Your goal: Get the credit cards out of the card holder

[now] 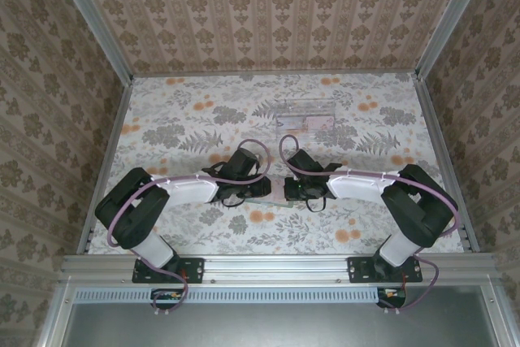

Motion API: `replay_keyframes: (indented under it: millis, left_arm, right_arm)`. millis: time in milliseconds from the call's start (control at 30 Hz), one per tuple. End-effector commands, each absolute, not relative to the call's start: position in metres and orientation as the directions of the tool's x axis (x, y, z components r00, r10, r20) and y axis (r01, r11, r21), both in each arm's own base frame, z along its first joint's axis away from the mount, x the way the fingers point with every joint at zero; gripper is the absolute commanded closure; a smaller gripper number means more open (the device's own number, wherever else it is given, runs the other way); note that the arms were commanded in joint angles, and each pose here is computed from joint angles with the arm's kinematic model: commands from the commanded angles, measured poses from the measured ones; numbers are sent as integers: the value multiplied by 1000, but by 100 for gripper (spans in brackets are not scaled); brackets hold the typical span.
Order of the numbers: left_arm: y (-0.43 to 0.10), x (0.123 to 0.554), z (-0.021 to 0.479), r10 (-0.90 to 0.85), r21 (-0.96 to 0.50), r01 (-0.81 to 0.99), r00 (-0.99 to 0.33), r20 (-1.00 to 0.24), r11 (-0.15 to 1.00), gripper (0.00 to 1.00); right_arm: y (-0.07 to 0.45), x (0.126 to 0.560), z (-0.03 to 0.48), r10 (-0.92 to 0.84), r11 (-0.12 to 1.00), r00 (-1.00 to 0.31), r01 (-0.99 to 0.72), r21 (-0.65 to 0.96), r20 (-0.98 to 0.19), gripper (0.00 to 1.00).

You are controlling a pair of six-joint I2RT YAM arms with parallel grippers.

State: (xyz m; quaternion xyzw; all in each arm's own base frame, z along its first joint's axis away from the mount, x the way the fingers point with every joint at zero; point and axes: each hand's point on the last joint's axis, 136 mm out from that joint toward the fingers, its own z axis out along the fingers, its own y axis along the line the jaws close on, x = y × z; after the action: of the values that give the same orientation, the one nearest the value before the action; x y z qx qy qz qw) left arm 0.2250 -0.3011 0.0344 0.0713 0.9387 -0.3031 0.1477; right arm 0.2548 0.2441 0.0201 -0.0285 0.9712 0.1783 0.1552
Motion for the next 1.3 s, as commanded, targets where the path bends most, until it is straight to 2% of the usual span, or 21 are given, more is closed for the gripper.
replay_keyframes:
  millis: [0, 233, 767, 1267]
  left_arm:
    - [-295, 216, 29, 65, -522, 219, -952, -298, 824, 74]
    - [-273, 224, 45, 57, -473, 231, -934, -353, 850, 73]
    - [-254, 211, 0, 57, -429, 164, -966, -251, 888, 75]
    - [-259, 209, -2, 63, -436, 168, -967, -245, 884, 76]
  right_arm:
    - [247, 249, 11, -18, 942, -959, -110, 316, -282, 86]
    - [245, 247, 9, -19, 945, -961, -107, 309, -278, 86]
    - [254, 251, 17, -29, 933, -958, -128, 335, -286, 86]
    - [267, 253, 21, -51, 929, -955, -153, 337, -294, 85]
